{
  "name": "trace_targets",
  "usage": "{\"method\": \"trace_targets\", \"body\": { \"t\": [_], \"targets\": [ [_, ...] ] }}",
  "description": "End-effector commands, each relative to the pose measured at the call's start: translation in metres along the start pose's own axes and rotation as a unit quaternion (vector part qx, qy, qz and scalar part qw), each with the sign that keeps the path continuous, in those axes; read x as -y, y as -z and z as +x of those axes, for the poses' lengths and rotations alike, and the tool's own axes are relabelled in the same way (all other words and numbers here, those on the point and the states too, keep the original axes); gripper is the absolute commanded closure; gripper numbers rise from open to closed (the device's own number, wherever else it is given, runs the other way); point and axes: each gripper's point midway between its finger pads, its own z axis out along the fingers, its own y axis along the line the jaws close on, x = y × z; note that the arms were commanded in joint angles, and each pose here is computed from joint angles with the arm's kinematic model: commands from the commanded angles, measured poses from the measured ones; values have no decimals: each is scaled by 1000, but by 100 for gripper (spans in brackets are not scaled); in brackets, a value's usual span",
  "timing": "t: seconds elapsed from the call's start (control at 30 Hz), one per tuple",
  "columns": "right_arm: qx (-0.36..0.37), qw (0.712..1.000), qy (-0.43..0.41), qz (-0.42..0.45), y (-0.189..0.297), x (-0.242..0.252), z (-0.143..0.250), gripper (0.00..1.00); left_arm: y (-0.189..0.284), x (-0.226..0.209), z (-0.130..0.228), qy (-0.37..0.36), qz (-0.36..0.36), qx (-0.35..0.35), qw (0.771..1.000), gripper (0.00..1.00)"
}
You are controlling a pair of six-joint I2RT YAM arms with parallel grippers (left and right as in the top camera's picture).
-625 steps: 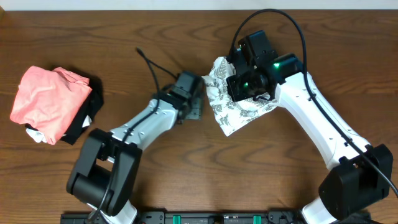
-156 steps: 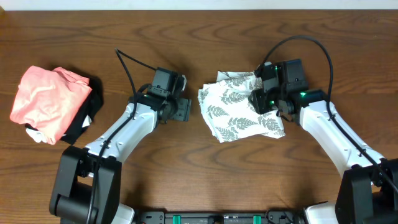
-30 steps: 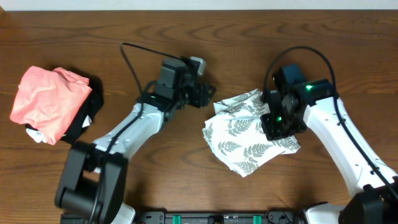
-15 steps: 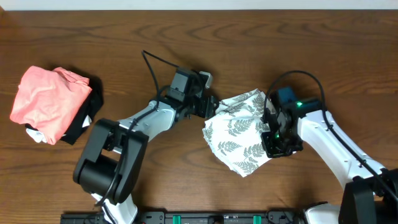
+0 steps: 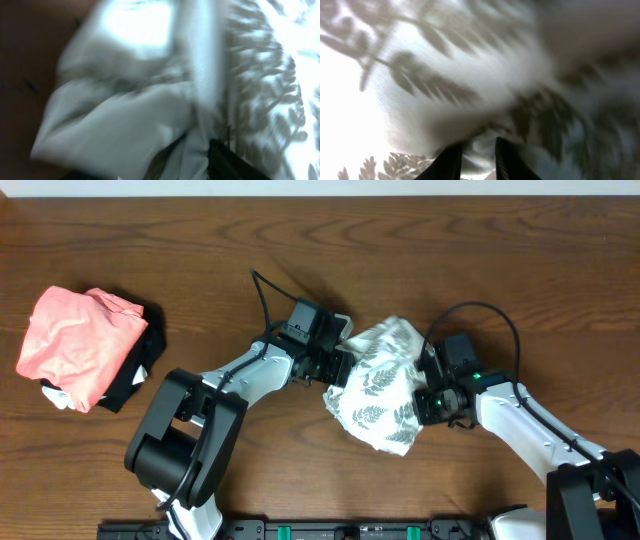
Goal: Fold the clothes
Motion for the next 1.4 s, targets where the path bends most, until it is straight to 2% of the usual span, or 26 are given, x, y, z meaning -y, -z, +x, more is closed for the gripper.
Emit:
{"method": "trace_targets", "body": {
  "t": [0.0,0.17,0.43,0.7,0.73,0.9,1.07,1.23,1.37],
  "targets": [
    [31,999,1,18,-7,8,-13,78,-12,4,45,33,27,-77,996,43],
    [123,992,17,11,0,3,-58,79,-9,13,66,56,44,-121,990,45],
    [122,989,35,71,2,23,-58,76,-3,4,69,67,28,-127,989,49],
    [123,988,22,96,6,50,-59,77,30,-20,37,87,4,-60,994,48],
    [123,988,18,95,7,53,-59,77,39,-26,30,87,-6,-42,995,45],
    [124,988,12,95,7,56,-59,78,80,-34,0,77,-36,35,996,44],
    [125,988,13,90,7,54,-60,77,107,-11,-14,56,-25,78,995,44],
    [124,988,13,88,7,54,-59,77,99,41,8,30,45,31,998,44],
    [124,988,13,88,7,54,-59,77,87,66,22,0,59,4,998,44]
  ]
}}
